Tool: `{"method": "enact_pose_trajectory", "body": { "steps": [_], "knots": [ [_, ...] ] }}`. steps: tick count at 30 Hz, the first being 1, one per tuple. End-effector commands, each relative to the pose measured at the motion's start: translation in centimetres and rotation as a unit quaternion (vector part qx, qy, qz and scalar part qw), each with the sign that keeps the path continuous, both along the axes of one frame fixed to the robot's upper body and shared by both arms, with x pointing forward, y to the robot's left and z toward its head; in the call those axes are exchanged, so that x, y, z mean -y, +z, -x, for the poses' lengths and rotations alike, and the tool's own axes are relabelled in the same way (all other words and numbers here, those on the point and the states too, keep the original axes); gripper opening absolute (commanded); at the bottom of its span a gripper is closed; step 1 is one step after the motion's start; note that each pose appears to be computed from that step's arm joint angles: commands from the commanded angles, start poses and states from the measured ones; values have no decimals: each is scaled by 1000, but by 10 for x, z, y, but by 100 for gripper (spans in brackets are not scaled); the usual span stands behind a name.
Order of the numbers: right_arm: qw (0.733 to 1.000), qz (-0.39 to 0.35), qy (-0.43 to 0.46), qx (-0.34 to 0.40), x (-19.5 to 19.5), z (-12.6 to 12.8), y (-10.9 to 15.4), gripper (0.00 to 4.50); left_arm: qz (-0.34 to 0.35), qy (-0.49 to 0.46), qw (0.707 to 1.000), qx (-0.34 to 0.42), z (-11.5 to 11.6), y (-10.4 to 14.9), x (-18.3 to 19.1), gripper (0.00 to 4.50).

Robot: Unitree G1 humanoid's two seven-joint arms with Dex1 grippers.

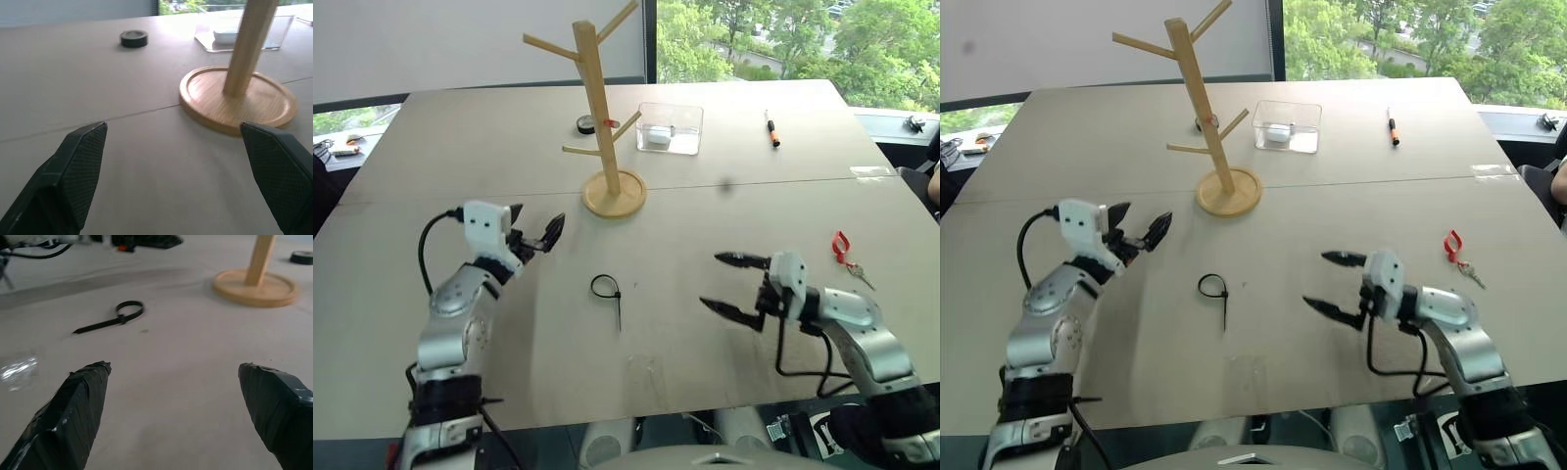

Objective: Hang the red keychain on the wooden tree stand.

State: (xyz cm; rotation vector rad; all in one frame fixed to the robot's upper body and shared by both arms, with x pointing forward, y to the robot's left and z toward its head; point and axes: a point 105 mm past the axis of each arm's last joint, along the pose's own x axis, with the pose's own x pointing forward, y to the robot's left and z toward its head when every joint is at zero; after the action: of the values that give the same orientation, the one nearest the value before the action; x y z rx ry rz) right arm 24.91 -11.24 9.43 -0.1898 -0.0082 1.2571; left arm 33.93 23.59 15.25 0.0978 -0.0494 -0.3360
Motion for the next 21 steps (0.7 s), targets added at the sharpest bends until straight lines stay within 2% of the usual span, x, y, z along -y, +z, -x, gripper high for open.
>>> {"method": "enact_pose_trajectory", "body": {
  "steps": [1,5,10,16,21],
  "knots": [
    [999,14,37,27,4,15,3,450,-46,-93,994,-18,6,18,25,448],
    [999,16,24,31,8,11,2,450,-102,-167,979,-64,20,19,40,448],
    [999,16,18,35,5,11,0,450,-185,-221,948,-136,38,0,45,448],
    [999,14,11,35,3,11,-2,450,-228,-233,931,-163,45,-12,45,448],
    [999,12,5,38,2,9,-1,450,-231,-238,926,-177,47,-23,47,448]
  ]
}}
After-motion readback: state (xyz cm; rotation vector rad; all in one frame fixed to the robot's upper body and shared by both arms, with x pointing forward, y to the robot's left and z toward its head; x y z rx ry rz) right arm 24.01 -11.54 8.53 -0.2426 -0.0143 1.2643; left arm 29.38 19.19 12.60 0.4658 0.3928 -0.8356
